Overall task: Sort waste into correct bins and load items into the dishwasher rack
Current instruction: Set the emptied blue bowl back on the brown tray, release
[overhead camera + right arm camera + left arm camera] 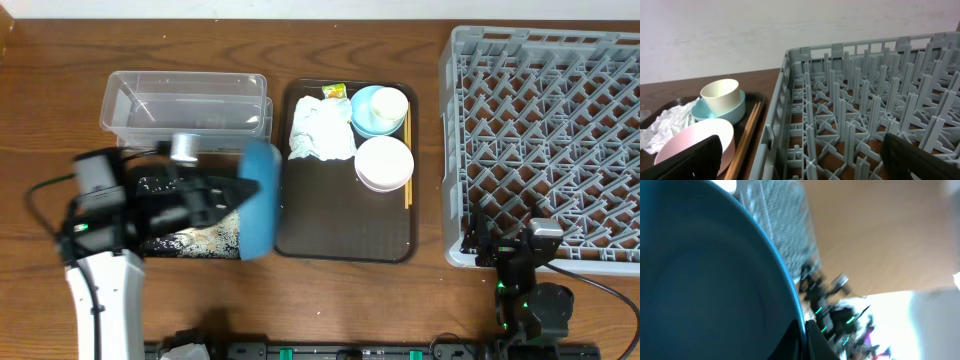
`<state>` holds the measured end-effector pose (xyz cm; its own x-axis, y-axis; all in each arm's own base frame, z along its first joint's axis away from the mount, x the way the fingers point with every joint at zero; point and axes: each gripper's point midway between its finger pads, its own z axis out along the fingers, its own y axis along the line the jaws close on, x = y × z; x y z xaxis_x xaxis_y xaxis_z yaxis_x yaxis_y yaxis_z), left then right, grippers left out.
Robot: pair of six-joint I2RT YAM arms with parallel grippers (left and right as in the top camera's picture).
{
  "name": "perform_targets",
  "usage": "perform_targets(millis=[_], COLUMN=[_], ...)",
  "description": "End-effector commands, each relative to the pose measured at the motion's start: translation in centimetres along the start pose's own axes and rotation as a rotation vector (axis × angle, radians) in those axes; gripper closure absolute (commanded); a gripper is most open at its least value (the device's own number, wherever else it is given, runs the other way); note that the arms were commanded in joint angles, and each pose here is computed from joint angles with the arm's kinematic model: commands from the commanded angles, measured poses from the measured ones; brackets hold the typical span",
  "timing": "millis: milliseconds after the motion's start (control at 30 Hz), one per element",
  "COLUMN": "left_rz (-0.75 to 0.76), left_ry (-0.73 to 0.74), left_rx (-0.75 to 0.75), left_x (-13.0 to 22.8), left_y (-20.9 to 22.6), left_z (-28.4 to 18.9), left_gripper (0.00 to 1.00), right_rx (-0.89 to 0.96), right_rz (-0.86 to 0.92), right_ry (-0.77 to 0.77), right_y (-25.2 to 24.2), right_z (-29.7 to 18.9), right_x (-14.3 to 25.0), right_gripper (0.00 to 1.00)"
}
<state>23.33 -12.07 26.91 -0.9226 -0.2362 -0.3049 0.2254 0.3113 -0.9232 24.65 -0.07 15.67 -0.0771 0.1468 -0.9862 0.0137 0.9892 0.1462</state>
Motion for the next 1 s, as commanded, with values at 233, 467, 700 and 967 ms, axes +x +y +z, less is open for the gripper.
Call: perform_targets(millis=[233,467,700,967], left_rz=[0.259,0.482,0.456,0.431], left_ry=[0.144,0.174,0.25,0.29], left_rx=[-0.537,-0.752,-0.772,-0.719], left_x=[3.2,5.3,7.5,8.5], left_y=[5.0,7.8,10.5,10.2], left_z=[9.6,14.7,18.2,19.0], left_gripper=[0.94,0.94,0.94,0.46], right_rx=[0.012,0.012,0.012,0.012], right_rz=[-0.013,-0.013,-0.013,-0.013], right_ry=[0.001,0.001,0.001,0.001], right_y=[-0.3,-0.3,-0.3,-0.3], right_z=[0.0,0.0,0.0,0.0], right_x=[0.1,0.1,0.1,0.1], right_gripper=[0.01,0.01,0.01,0.01])
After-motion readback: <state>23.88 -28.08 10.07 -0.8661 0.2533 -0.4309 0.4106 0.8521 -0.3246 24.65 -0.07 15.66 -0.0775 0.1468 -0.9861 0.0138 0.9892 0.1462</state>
